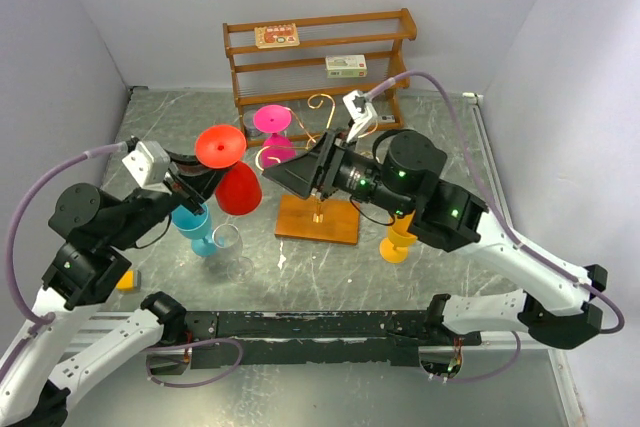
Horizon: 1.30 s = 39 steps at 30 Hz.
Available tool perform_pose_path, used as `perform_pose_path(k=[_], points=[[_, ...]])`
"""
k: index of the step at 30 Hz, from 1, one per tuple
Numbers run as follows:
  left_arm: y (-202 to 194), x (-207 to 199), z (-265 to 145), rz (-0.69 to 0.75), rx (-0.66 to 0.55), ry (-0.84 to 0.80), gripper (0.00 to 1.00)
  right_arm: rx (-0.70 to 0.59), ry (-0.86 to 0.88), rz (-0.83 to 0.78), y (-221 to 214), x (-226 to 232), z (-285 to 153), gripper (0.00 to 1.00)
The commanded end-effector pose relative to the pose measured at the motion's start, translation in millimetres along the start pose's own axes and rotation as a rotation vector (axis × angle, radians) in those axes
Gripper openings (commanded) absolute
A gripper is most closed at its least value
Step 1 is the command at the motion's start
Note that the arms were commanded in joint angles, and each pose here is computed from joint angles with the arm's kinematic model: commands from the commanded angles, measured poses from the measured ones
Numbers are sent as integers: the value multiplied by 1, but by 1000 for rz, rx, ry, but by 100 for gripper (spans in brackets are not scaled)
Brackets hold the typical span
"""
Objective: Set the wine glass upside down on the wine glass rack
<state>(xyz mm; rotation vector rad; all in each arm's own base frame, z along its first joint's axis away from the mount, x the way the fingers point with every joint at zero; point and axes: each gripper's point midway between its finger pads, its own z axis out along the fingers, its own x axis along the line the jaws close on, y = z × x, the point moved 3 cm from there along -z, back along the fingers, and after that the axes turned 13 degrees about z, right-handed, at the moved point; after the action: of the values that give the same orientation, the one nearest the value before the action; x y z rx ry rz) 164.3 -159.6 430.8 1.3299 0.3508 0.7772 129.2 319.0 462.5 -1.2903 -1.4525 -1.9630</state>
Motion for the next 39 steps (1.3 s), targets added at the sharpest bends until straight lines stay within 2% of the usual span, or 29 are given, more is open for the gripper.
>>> perform_pose_path(k=[1, 4, 10, 15, 22, 24, 29, 33, 36, 39], points=[[5, -9, -5, 141, -38, -92, 7, -18, 74, 157, 8, 27, 6, 52], [-1, -15, -3, 160, -41, -136, 7, -47, 61, 255, 8, 22, 11, 52], [-7, -19, 1, 173, -36, -171, 7, -69, 10, 349, 10, 12, 28, 49], [-6, -19, 1, 180, -42, -172, 7, -70, -99, 411, 1, -11, 43, 39], [-9, -22, -2, 171, -35, -188, 7, -32, -99, 424, -10, -20, 53, 32], [-12, -23, -2, 164, -28, -193, 7, -25, -104, 431, -12, -21, 55, 27], [-22, -25, -3, 131, -9, -191, 10, -8, -136, 480, -18, -26, 53, 3], [-33, -28, -6, 90, 17, -191, 23, 10, -163, 518, -22, -29, 52, 0], [-38, -29, -11, 57, 33, -176, 38, 6, -190, 544, -23, -31, 50, 0], [-39, -29, -17, 29, 45, -155, 58, -7, -208, 574, -22, -33, 49, 0]])
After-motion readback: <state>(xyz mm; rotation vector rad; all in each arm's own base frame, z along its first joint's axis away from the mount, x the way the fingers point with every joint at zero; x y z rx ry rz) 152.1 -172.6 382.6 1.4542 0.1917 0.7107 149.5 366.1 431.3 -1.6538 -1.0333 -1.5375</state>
